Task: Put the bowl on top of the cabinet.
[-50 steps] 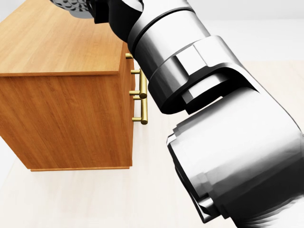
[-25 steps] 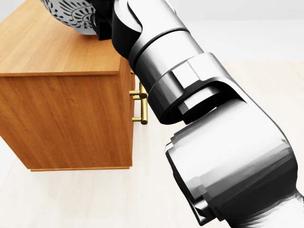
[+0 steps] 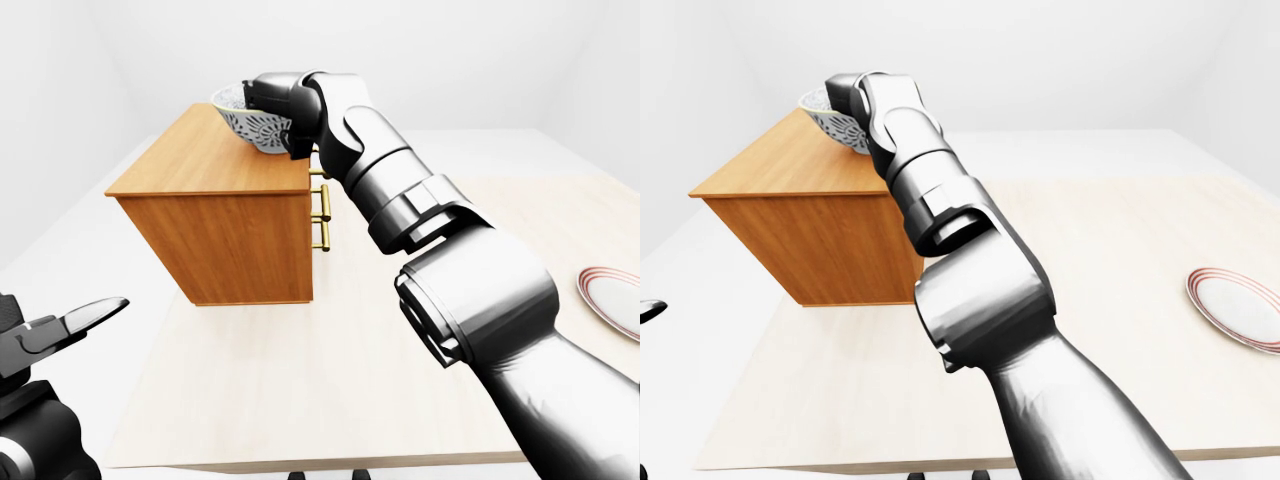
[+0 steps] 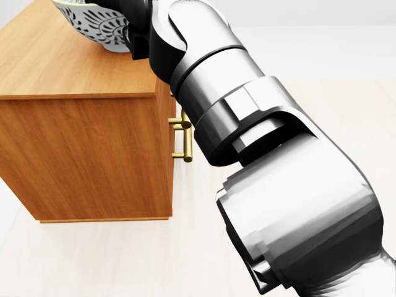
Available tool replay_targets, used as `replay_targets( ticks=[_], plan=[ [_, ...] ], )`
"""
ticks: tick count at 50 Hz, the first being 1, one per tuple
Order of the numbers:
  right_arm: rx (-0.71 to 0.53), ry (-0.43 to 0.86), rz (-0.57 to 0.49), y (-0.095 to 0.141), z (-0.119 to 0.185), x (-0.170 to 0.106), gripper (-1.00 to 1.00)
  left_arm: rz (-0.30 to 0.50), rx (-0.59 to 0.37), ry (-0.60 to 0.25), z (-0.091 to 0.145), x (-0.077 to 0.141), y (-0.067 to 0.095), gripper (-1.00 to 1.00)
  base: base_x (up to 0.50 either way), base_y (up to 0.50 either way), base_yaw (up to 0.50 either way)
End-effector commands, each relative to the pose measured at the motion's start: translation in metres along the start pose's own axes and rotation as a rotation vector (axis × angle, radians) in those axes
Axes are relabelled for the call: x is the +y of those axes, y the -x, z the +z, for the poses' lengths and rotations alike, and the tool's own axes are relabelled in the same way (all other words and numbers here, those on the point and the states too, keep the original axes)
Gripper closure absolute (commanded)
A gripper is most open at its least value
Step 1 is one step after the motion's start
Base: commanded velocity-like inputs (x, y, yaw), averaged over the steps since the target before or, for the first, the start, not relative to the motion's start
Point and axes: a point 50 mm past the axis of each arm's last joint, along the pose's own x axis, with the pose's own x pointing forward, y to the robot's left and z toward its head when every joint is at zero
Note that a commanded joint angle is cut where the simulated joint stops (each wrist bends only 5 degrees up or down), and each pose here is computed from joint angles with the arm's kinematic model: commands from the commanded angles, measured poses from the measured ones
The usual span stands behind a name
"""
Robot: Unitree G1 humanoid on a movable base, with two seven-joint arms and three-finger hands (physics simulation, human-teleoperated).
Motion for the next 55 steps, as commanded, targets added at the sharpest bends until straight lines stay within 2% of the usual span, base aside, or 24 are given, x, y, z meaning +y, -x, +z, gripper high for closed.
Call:
replay_targets(
  ticks=[1, 19, 21, 22, 23, 24, 27, 35, 39, 52, 55],
  plan=[
    [0.011, 0.035, -0.031, 0.0009, 0.0008, -0.0035, 1.0, -0.001, 0.003, 0.0, -0.0005, -0.0001, 0.0003, -1.0, 0.0, 0.0, 0.0],
    [0.015, 0.032, -0.034, 0.0001, -0.0013, -0.0015, 0.98, -0.002, -0.002, 0.001, 0.0004, -0.0007, 0.0, -1.0, 0.0, 0.0, 0.0],
    [0.016, 0.032, -0.032, -0.0002, -0.0016, -0.0007, 0.87, -0.002, -0.001, 0.0, 0.0002, -0.0007, 0.0001, -1.0, 0.0, 0.0, 0.0],
    [0.015, 0.029, -0.032, -0.0004, -0.0014, -0.0001, 0.73, -0.003, -0.001, 0.0, 0.0001, -0.0007, 0.0002, -1.0, 0.0, 0.0, 0.0],
    [0.014, 0.029, -0.032, -0.0004, -0.0014, -0.0001, 0.73, -0.003, 0.0, 0.0, 0.0001, -0.0007, 0.0002, -1.0, 0.01, 0.0, 0.0],
    [0.014, 0.033, -0.03, -0.0008, -0.0009, 0.0011, 0.62, -0.004, -0.001, -0.001, 0.0003, -0.0007, 0.0003, -1.0, 0.0, 0.0, 0.0],
    [0.014, 0.033, -0.032, -0.0003, -0.0006, -0.0003, 0.53, -0.002, -0.001, -0.001, 0.0006, 0.0, 0.0004, -1.0, 0.0, 0.0, 0.0],
    [0.013, 0.032, -0.037, 0.0002, -0.0007, -0.002, 0.53, -0.006, 0.006, -0.003, -0.0011, -0.0009, 0.0009, -1.0, 0.0, 0.0, 0.0],
    [0.015, 0.033, -0.035, -0.0002, -0.0013, -0.0009, 0.47, -0.006, 0.008, -0.003, -0.0019, -0.001, 0.0009, -1.0, 0.0, 0.0, 0.0],
    [0.014, 0.03, -0.038, 0.0, -0.0014, -0.0014, 0.2, -0.006, 0.005, -0.002, -0.0012, -0.0017, 0.0009, -1.0, 0.0, 0.0, 0.0],
    [0.015, 0.031, -0.038, -0.0001, -0.0014, -0.001, 0.07, -0.006, 0.005, -0.002, -0.0013, -0.0014, 0.0008, -1.0, 0.0, 0.0, 0.0]
  ],
)
